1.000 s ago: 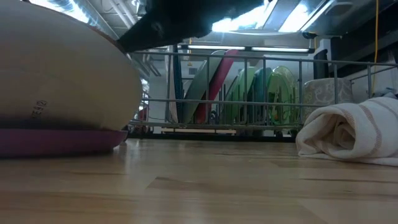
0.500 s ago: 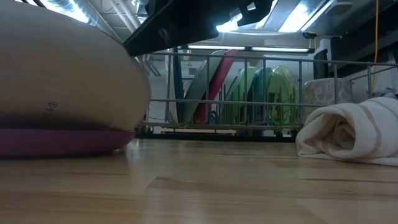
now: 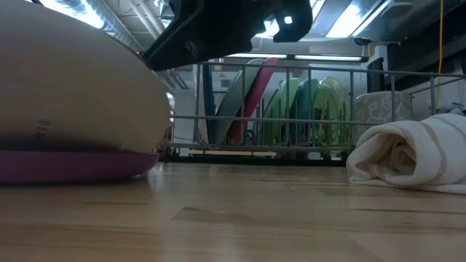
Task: Sort dishes
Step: Put the brown plate in the dish rack
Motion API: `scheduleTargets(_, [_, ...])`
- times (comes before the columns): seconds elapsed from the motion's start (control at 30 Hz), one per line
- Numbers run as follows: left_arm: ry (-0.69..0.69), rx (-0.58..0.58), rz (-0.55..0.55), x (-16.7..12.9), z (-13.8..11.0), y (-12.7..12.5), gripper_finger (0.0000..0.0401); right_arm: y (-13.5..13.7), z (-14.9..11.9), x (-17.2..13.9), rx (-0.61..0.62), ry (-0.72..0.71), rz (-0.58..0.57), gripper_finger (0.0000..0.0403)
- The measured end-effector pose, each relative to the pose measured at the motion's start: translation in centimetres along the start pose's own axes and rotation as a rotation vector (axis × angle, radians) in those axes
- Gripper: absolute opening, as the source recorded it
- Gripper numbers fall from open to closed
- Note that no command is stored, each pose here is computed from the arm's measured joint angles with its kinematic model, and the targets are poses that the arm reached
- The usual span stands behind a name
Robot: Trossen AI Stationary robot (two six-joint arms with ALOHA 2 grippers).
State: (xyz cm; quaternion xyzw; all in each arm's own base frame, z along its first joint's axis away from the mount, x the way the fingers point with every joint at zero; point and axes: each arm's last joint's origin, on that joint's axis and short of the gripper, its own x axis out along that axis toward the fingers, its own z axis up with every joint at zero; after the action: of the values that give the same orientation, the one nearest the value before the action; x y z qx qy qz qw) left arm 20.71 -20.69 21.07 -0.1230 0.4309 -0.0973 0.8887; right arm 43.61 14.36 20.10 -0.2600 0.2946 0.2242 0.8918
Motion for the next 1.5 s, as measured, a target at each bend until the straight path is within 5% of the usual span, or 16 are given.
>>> scheduleTargets(0.27, [0.002,0.000,-0.002,0.0,0.0,0.0,0.0003,0.5,-0.6,0.0,0.003,0.043,0.096,0.0124])
scheduleTargets(0.73, [0.011,0.001,-0.009,0.0,-0.1,0.0,0.0004,-1.5,0.4,-0.2,-0.024,-0.006,-0.037,0.0124])
scheduleTargets(1.03, [0.009,0.013,-0.010,0.0,0.0,0.0,0.0004,-0.9,-0.4,-0.2,-0.116,0.049,0.070,0.0124])
scheduleTargets(1.5, [0.009,0.032,-0.009,0.0,0.0,0.0,0.0005,-0.8,-0.4,0.4,-0.149,0.013,0.078,0.0124])
